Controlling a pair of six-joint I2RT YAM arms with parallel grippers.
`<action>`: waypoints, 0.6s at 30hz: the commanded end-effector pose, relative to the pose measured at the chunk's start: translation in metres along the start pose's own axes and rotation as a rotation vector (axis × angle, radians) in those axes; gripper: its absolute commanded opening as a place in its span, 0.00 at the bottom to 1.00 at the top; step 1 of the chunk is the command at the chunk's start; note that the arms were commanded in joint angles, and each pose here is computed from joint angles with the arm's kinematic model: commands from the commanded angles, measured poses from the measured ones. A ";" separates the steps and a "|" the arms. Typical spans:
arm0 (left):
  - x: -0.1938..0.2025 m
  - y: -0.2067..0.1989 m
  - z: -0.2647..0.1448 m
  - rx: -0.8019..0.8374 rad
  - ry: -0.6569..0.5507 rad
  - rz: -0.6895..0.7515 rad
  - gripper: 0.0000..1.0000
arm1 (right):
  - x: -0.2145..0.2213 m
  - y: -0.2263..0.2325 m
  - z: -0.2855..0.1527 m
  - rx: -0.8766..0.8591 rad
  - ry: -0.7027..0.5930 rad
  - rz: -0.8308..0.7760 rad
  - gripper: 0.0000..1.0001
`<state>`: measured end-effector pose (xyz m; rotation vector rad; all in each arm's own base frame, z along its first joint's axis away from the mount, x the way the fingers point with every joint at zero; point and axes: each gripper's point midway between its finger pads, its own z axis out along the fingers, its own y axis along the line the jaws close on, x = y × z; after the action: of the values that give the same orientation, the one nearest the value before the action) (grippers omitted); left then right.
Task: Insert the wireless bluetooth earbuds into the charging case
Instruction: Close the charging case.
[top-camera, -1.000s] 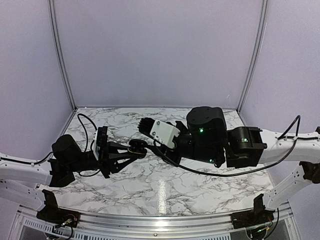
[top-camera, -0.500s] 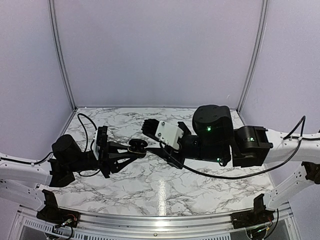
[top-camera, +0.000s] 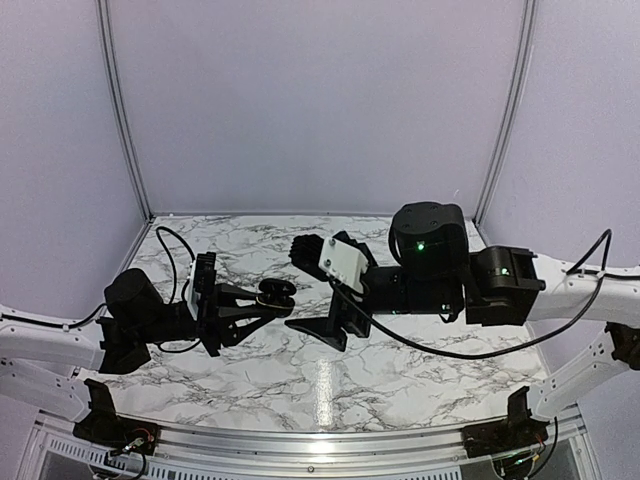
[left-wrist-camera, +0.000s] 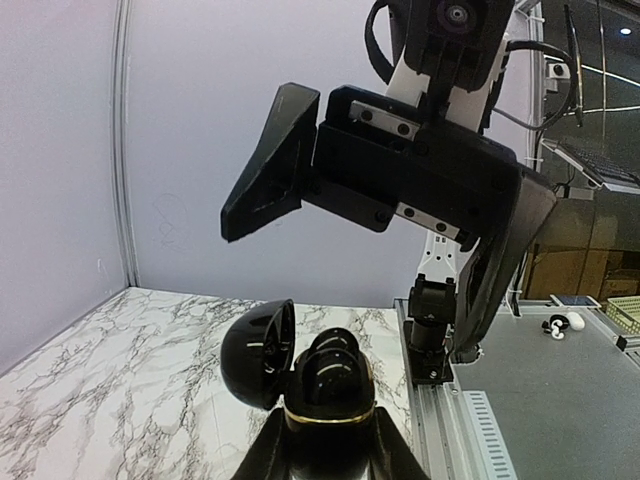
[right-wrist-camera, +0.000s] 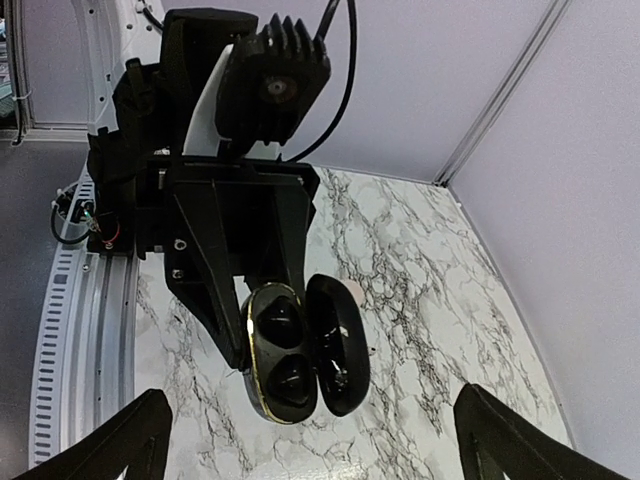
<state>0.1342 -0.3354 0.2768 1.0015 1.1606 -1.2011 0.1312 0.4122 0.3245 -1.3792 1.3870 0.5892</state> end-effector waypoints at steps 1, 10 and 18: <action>-0.021 -0.002 0.004 0.021 -0.055 0.028 0.00 | -0.006 0.002 0.006 -0.025 -0.001 0.007 0.98; -0.022 -0.002 0.004 0.021 -0.058 0.030 0.00 | 0.008 0.007 0.024 -0.042 0.045 -0.010 0.96; -0.022 0.004 0.004 -0.014 -0.059 0.019 0.00 | -0.002 0.032 0.020 -0.194 0.009 -0.050 0.79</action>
<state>0.1341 -0.3358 0.2774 1.0007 1.1612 -1.2057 0.1246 0.4323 0.2896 -1.5072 1.4099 0.6038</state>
